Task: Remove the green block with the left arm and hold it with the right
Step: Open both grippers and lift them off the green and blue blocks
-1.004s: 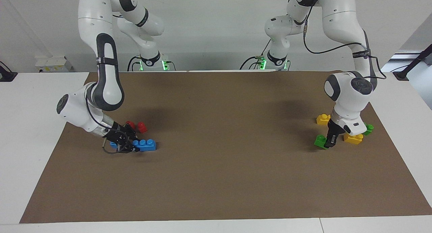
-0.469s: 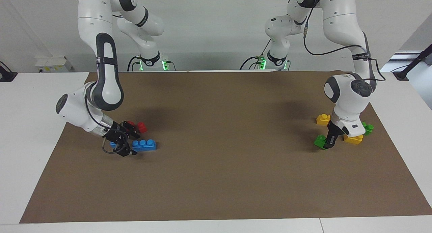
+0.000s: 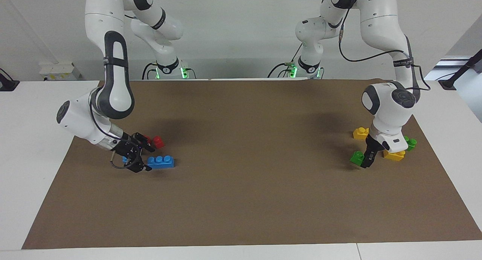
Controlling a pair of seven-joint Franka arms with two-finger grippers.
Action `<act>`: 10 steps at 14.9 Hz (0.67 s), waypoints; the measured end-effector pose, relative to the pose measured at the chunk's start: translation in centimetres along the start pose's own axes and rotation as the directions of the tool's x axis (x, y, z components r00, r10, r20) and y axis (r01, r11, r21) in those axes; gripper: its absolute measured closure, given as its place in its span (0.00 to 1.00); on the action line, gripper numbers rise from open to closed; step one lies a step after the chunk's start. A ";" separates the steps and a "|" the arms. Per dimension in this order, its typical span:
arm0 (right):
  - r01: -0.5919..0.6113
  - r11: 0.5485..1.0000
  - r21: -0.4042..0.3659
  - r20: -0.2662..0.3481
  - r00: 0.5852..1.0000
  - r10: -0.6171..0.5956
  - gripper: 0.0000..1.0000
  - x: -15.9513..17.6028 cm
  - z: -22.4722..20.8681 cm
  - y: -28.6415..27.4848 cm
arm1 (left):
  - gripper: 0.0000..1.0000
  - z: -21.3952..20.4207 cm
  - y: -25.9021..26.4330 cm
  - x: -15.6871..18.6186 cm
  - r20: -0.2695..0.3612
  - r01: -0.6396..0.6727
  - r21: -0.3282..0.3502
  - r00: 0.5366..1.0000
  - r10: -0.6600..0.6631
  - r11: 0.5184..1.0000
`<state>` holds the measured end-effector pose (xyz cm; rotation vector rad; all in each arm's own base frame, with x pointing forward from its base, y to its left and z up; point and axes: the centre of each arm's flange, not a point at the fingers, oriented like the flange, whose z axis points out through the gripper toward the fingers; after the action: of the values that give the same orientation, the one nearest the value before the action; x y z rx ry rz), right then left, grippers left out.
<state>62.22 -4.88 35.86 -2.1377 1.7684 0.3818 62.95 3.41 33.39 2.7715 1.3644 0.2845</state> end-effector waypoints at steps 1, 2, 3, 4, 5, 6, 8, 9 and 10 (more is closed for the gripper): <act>0.031 0.999 -0.016 -0.019 0.999 -0.031 0.00 -0.8 -1.4 0.1 | 0.00 -0.7 0.1 0.1 -0.005 0.000 -0.004 1.000 0.000 1.000; 0.065 0.997 -0.032 -0.039 0.997 -0.067 0.00 -1.8 -3.0 0.1 | 0.00 -1.6 0.2 0.1 -0.012 -0.001 -0.010 1.000 0.001 1.000; 0.112 0.993 -0.047 -0.053 0.992 -0.114 0.00 -2.9 -4.6 0.3 | 0.00 -2.6 0.3 0.2 -0.020 -0.003 -0.018 1.000 0.002 1.000; 0.172 0.983 -0.062 -0.059 0.983 -0.176 0.00 -4.0 -6.2 0.5 | 0.00 -3.4 0.5 0.2 -0.025 -0.006 -0.022 1.000 0.006 1.000; 0.246 0.966 -0.081 -0.066 0.966 -0.251 0.00 -4.9 -7.6 0.8 | 0.00 -4.2 0.7 0.1 -0.028 -0.011 -0.024 1.000 0.011 1.000; 0.332 0.937 -0.112 -0.086 0.936 -0.342 0.00 -5.6 -9.1 1.1 | 0.00 -5.0 0.9 -0.1 -0.025 -0.021 -0.019 0.999 0.020 1.000; 0.505 0.841 -0.193 -0.128 0.837 -0.532 0.00 -6.7 -11.9 1.8 | 0.00 -6.6 1.5 -0.4 -0.010 -0.087 0.002 0.996 0.087 0.996; 0.582 0.777 -0.238 -0.131 0.774 -0.620 0.00 -7.3 -13.2 2.2 | 0.00 -7.6 1.7 -0.6 0.002 -0.141 0.018 0.990 0.141 0.990; 0.648 0.708 -0.282 -0.120 0.708 -0.696 0.00 -8.0 -14.4 2.7 | 0.00 -8.6 1.8 -0.6 0.012 -0.200 0.030 0.980 0.199 0.979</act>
<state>57.96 -4.22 51.96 -2.8900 0.9089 0.1432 62.42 1.40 41.95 2.9349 1.0978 0.2587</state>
